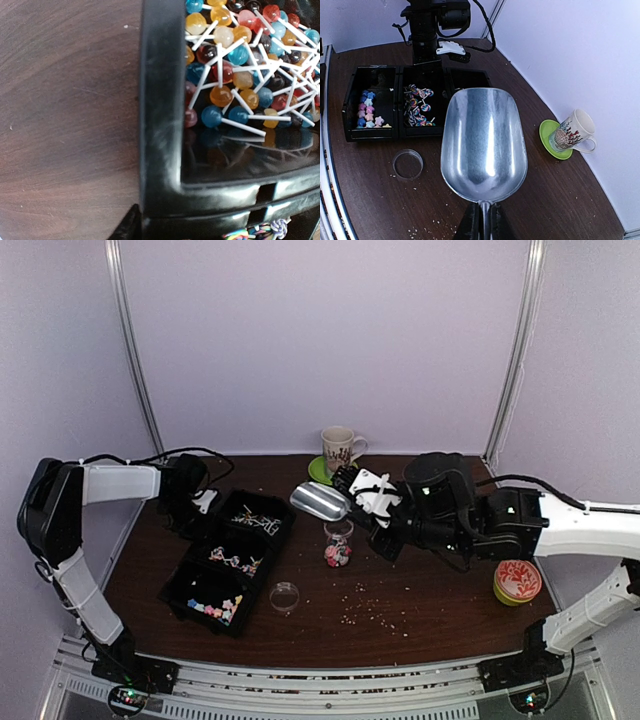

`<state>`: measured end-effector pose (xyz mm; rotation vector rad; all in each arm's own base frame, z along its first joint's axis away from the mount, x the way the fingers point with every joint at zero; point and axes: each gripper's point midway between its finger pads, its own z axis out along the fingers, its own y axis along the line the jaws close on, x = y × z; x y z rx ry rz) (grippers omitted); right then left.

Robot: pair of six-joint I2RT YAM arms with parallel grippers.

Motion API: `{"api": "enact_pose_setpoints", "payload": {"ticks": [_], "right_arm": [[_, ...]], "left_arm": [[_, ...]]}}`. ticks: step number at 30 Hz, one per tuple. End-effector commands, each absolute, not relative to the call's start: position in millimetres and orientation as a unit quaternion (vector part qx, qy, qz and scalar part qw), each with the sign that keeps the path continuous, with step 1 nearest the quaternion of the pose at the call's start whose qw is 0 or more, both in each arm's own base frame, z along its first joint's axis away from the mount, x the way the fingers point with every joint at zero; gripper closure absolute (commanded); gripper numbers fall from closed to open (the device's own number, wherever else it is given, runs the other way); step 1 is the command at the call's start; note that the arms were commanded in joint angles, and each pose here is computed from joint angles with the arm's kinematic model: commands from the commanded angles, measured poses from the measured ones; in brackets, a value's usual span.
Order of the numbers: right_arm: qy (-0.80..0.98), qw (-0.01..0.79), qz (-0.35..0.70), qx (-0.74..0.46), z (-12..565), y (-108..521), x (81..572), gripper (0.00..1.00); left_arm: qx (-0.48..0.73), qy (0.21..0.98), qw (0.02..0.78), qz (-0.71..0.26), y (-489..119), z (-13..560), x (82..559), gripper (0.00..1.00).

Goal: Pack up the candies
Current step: Pick up the plate from the center of the board, then scoop the fake candies from the storage box.

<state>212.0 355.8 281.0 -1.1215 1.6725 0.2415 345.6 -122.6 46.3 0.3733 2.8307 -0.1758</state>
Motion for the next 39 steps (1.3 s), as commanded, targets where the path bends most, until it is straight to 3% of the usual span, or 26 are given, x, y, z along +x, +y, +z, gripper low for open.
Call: {"api": "enact_pose_setpoints", "payload": {"ticks": [1, 8, 17, 27, 39], "right_arm": [[0.697, 0.530, 0.120, -0.468, 292.0, 371.7, 210.7, 1.00], [0.703, 0.515, 0.103, -0.479, 290.5, 381.5, 215.3, 1.00], [0.736, 0.466, 0.033, -0.490, 271.2, 385.8, 230.5, 1.00], [0.780, 0.359, -0.053, -0.511, 219.1, 402.1, 245.2, 1.00], [0.793, 0.314, -0.104, -0.511, 194.0, 423.7, 261.3, 1.00]], "left_arm": [[0.136, 0.976, 0.150, -0.075, -128.1, 48.7, 355.8, 0.73], [0.138, 0.976, 0.147, -0.082, -130.7, 47.5, 355.0, 1.00], [0.139, 0.973, 0.165, -0.085, -131.3, 60.9, 356.3, 1.00], [0.156, 0.962, 0.211, -0.079, -131.8, 94.8, 355.8, 1.00], [0.205, 0.952, 0.224, -0.039, -145.0, 108.3, 345.0, 1.00]]}}
